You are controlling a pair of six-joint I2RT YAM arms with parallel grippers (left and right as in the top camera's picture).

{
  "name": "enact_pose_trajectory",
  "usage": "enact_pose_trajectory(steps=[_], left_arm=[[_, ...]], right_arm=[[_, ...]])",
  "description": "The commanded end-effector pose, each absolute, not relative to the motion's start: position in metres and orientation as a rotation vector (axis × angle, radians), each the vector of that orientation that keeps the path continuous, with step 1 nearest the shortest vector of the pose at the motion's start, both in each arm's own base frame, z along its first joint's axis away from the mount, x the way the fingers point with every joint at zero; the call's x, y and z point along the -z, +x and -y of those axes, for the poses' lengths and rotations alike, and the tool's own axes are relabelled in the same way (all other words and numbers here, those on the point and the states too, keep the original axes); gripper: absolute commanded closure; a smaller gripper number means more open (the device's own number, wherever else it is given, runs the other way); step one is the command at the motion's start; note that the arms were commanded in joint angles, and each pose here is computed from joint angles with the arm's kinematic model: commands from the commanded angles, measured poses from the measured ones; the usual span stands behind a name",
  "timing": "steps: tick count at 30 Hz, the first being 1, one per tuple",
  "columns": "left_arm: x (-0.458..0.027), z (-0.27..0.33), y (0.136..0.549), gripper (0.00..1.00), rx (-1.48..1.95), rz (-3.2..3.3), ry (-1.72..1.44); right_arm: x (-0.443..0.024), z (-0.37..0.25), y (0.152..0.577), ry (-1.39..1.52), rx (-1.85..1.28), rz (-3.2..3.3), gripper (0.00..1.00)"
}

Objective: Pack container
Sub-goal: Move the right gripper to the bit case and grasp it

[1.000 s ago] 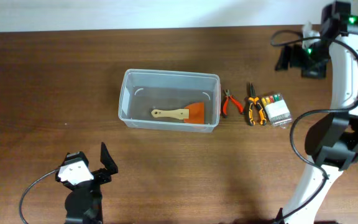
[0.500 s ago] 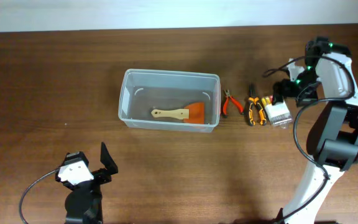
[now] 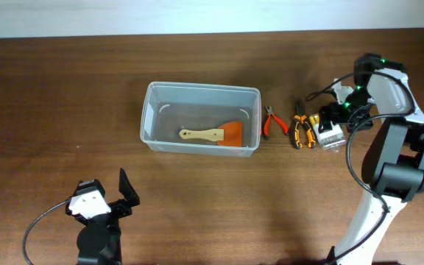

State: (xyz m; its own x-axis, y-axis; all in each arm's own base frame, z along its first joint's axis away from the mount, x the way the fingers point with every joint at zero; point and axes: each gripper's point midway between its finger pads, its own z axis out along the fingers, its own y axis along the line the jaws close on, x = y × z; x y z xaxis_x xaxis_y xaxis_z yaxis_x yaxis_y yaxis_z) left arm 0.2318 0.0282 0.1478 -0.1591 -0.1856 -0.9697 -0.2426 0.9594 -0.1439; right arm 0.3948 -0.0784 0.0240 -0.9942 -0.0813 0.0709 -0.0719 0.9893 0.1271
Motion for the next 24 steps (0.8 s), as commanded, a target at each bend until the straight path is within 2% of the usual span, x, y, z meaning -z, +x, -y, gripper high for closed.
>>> enact_pose_trajectory(steps=[1,7,16,24], left_arm=[[-0.147,-0.028,0.232,0.01,-0.058,-1.742,-0.313],[-0.147,-0.028,0.232,0.01,-0.058,-1.742,-0.313],[-0.147,-0.028,0.232,0.01,-0.058,-1.742,-0.313],[-0.147,-0.028,0.232,0.01,-0.058,-1.742,-0.313]], right_arm=[[-0.026,0.066,0.393,0.198,0.262,3.058,0.12],[-0.025,0.068,0.395,0.28,0.239,3.062,0.12],[-0.022,0.075,0.415,0.359,0.014,3.11,0.12],[-0.004,0.069,0.412,0.266,-0.003,3.072,0.09]])
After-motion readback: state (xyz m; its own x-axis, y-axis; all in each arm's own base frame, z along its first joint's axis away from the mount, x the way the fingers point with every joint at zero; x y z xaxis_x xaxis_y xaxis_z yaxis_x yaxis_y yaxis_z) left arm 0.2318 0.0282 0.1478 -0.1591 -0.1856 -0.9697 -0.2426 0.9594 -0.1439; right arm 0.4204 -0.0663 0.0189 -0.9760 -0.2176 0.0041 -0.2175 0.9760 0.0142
